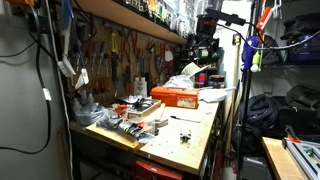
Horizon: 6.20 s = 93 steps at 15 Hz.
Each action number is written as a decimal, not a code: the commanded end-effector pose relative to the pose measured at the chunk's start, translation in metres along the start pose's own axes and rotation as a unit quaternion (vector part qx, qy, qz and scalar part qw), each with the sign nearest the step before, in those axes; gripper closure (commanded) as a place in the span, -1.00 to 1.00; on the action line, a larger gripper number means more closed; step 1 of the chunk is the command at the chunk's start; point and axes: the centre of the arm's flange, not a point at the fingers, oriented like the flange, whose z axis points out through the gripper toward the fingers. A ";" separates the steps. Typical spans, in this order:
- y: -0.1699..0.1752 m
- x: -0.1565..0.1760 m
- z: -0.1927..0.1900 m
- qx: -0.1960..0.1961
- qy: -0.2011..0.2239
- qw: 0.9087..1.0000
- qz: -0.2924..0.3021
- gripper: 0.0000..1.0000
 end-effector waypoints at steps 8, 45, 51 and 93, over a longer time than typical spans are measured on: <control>0.003 0.058 0.073 0.050 -0.051 0.988 0.140 -1.00; -0.027 0.179 0.268 -0.029 -0.011 0.974 0.226 -1.00; -0.045 0.184 0.274 -0.035 0.004 0.964 0.263 -1.00; -0.022 0.216 0.283 -0.080 0.000 0.934 0.348 0.30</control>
